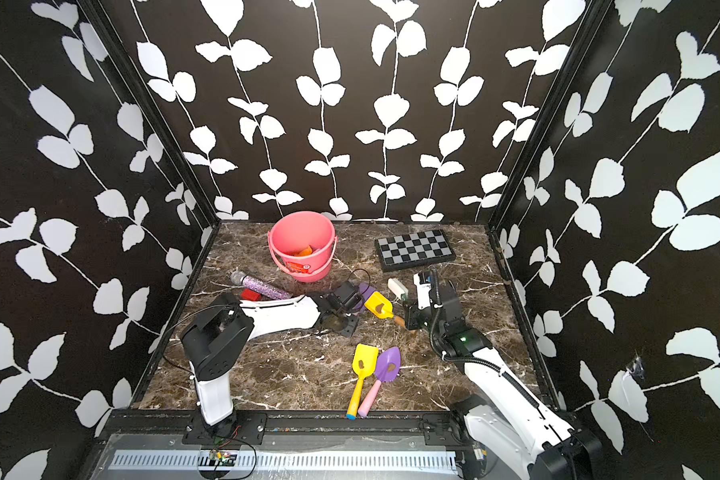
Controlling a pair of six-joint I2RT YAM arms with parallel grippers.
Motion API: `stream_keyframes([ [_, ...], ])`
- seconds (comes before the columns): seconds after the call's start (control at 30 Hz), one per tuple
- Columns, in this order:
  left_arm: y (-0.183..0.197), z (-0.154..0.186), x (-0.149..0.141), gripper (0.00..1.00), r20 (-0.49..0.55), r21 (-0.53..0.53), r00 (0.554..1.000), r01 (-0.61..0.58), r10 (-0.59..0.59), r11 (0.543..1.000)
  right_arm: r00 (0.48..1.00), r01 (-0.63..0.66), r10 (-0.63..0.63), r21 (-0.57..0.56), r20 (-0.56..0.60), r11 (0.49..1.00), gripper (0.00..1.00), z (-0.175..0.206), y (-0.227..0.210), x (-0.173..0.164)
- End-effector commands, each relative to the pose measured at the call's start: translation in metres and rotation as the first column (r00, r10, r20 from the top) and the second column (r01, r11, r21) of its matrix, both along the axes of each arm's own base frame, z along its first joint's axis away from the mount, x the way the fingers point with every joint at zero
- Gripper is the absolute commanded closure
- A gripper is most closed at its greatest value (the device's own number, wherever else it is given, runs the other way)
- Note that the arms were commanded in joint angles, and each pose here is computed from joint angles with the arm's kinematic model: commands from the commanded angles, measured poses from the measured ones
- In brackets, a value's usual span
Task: Brush the soil off the hand trowel and place it into the bucket
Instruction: Pick up the hand trowel from the center of the board.
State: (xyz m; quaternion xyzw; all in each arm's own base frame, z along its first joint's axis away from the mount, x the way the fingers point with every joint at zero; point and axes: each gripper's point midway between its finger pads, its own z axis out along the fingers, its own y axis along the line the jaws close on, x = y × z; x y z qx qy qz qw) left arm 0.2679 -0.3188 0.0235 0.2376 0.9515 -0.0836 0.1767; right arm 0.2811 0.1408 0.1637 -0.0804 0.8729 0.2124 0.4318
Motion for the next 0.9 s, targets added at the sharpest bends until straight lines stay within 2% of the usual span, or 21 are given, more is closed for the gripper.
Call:
stream_keyframes([
  [0.0, 0.015, 0.016, -0.004, 0.84, 0.021, 0.007, 1.0, 0.002, -0.003, 1.0, 0.999, 0.003, -0.004, 0.026, 0.037, 1.0, 1.0, 0.016, -0.001, -0.001],
  [0.2, 0.052, 0.039, -0.01, 0.92, 0.033, 0.034, 0.999, -0.015, 0.014, 0.999, 0.998, -0.046, 0.042, 0.108, 0.04, 0.993, 1.0, 0.037, 0.011, -0.008],
  [0.33, 0.082, 0.051, -0.017, 1.0, 0.027, 0.055, 0.999, -0.026, 0.025, 0.998, 0.993, -0.113, 0.114, 0.218, 0.008, 0.969, 1.0, 0.046, 0.032, -0.011],
  [0.5, 0.096, 0.078, -0.033, 1.0, 0.033, 0.028, 0.997, 0.064, -0.065, 0.998, 0.977, -0.177, 0.211, 0.419, -0.036, 0.891, 1.0, 0.055, 0.065, -0.015],
  [0.67, 0.098, 0.099, -0.056, 1.0, -0.016, -0.013, 0.981, 0.193, -0.193, 0.981, 0.93, -0.253, 0.36, 0.568, -0.081, 0.783, 1.0, 0.061, 0.102, -0.028],
  [0.77, 0.101, 0.104, -0.065, 1.0, -0.044, -0.015, 0.972, 0.229, -0.23, 0.973, 0.91, -0.247, 0.4, 0.631, -0.109, 0.735, 1.0, 0.056, 0.113, -0.03],
  [0.87, 0.1, 0.108, -0.068, 1.0, -0.049, -0.035, 0.968, 0.243, -0.245, 0.969, 0.896, -0.251, 0.427, 0.655, -0.122, 0.713, 1.0, 0.051, 0.122, -0.032],
])
